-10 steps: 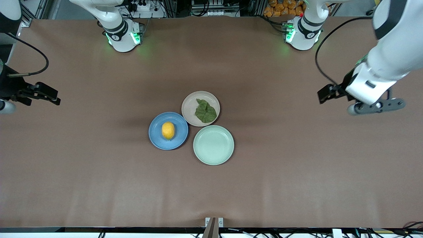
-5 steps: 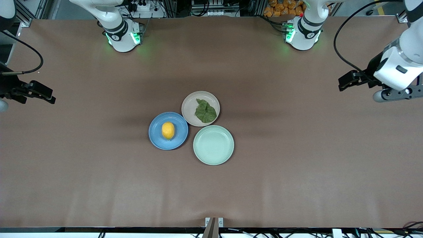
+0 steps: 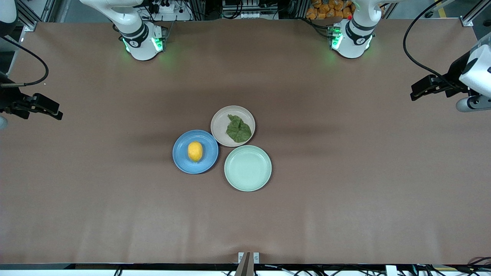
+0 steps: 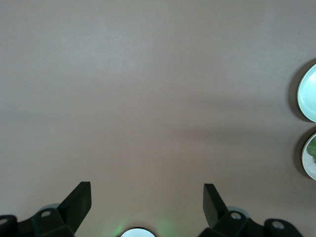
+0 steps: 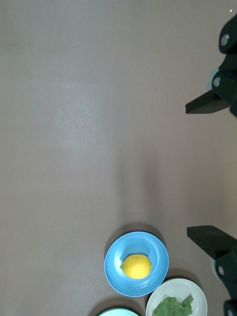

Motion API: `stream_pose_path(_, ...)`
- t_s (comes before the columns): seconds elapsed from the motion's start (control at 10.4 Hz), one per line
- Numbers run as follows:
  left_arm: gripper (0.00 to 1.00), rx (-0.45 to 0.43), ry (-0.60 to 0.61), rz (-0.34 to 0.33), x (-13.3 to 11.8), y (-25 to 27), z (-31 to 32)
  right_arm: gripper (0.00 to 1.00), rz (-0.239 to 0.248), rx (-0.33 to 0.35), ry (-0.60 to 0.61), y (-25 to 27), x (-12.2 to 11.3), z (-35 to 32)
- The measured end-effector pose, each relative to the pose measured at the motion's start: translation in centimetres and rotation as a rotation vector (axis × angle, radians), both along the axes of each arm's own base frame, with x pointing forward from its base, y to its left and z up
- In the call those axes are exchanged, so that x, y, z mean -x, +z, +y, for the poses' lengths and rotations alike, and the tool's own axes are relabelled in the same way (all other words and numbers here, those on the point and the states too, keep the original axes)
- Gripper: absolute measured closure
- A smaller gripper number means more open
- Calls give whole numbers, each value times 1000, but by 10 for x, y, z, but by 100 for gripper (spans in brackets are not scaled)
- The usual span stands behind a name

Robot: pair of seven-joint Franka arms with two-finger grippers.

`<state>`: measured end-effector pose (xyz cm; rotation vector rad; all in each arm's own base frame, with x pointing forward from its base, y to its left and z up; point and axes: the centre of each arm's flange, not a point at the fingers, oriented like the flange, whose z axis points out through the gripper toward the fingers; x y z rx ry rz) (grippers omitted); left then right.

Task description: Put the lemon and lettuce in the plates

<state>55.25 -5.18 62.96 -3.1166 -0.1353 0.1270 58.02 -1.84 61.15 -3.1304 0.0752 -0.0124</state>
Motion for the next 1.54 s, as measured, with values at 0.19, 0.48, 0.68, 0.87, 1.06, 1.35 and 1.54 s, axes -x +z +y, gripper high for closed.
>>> stream_pose_path(0.19, 0, -1, -9, 0, 0, 0, -5, 0, 0, 0, 3, 0, 0, 2)
stream_pose_path(0.48, 0, -3, -6, 0, 0, 0, -3, 0, 0, 0, 4, 0, 0, 2)
stream_pose_path(0.68, 0, -2, -11, 1, 0, 0, -1, 0, 0, 2, 3, 0, 0, 2)
stream_pose_path(0.87, 0, -2, -10, 2, 0, -1, 0, 0, 0, 11, 4, 0, 0, 1)
stream_pose_path(1.06, 0, -2, -10, 2, 0, -1, 0, 0, 0, 13, 4, 0, 0, 1)
stream_pose_path(1.35, 0, -2, -9, 2, 0, -1, 1, 0, 0, 14, 2, 0, 0, 0)
stream_pose_path(1.54, 0, -2, -9, 2, 0, -1, 1, 0, 1, 14, 2, 0, 0, -1)
